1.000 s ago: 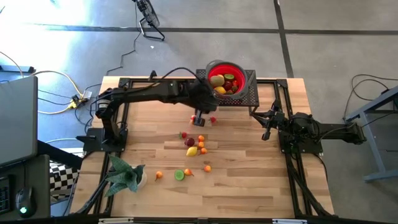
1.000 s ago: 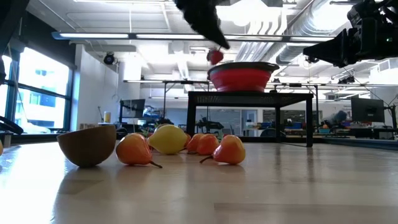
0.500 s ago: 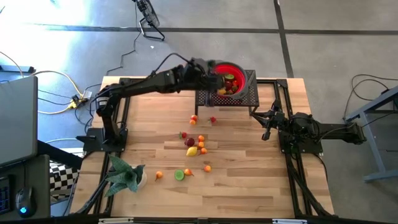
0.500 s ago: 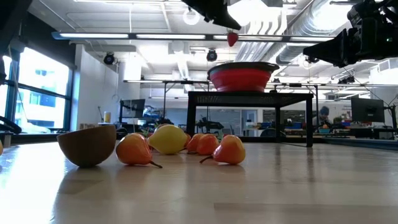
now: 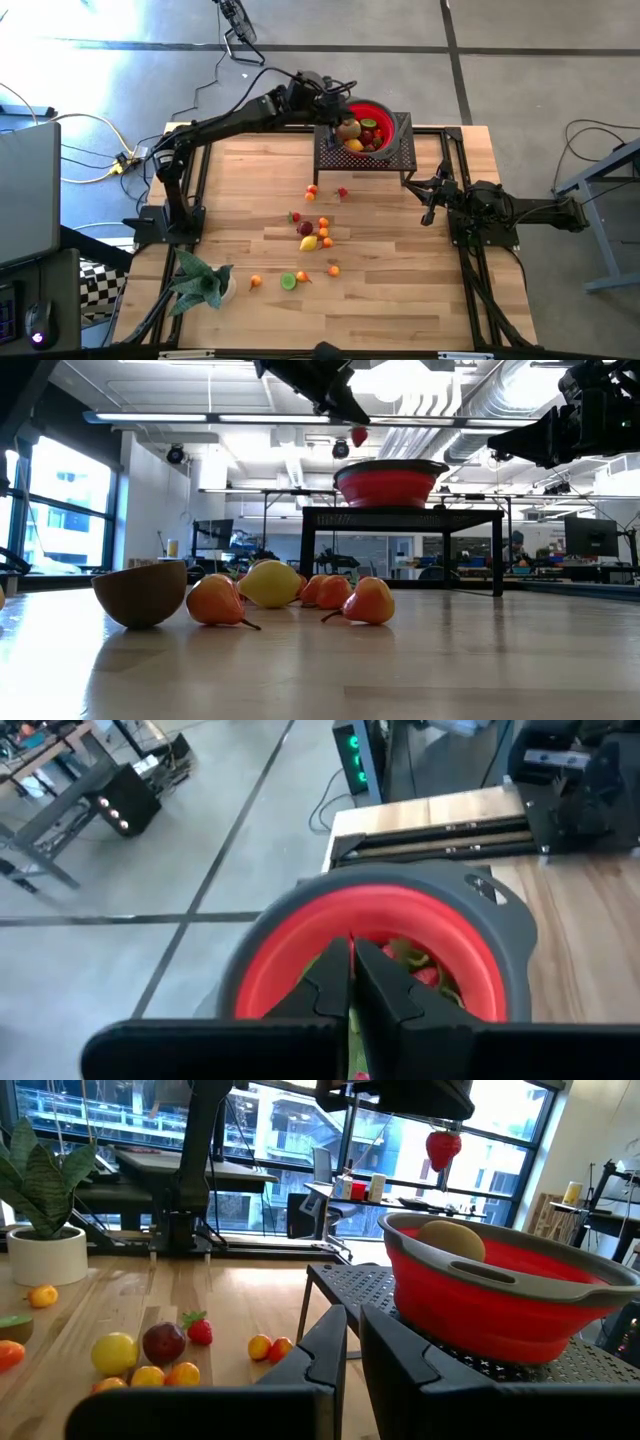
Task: Pick & Place Fruit
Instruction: Put the strawberry into the strainer on the shelf
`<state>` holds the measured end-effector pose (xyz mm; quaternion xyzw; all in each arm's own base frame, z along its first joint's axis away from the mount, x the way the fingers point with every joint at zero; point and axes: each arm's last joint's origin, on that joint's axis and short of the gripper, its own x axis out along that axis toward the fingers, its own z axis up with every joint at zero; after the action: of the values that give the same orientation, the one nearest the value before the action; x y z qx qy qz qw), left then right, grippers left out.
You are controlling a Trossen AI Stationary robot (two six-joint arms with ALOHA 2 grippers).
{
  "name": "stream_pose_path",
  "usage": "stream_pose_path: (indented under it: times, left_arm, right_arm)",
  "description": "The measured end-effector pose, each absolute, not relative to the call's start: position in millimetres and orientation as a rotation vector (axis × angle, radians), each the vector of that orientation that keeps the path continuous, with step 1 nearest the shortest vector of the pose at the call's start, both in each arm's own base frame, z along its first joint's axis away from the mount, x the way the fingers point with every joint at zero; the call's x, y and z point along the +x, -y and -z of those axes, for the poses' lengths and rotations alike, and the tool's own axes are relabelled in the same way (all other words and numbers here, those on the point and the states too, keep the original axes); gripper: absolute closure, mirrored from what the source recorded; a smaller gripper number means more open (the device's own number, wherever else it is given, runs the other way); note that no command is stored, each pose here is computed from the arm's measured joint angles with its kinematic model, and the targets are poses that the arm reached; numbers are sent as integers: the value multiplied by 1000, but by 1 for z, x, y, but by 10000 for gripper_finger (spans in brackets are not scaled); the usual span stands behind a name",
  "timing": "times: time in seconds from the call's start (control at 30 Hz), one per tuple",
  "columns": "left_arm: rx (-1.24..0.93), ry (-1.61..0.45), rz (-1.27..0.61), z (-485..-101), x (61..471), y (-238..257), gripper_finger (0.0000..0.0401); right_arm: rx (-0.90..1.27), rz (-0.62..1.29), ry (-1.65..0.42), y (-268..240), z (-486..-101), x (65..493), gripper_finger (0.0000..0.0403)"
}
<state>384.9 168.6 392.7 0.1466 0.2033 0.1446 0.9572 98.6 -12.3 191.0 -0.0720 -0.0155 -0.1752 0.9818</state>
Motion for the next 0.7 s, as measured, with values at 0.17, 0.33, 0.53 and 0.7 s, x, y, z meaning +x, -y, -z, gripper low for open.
stream_pose_path:
  times: [0.17,0.33,0.53,0.7]
  left_arm:
    - [269,-395,-264,-376,402,-173,401]
    - [256,-436,-251,-357,412,-178,401]
    - [257,-422,-241,-355,415,-178,401]
    - [255,-425,-241,-355,415,-178,401]
  right_arm:
    - [-145,353,32,12,-191,99,377]
    - [-145,354,29,12,-191,99,377]
    - [-147,360,27,12,-191,99,377]
    - [-149,377,25,13,-191,98,377]
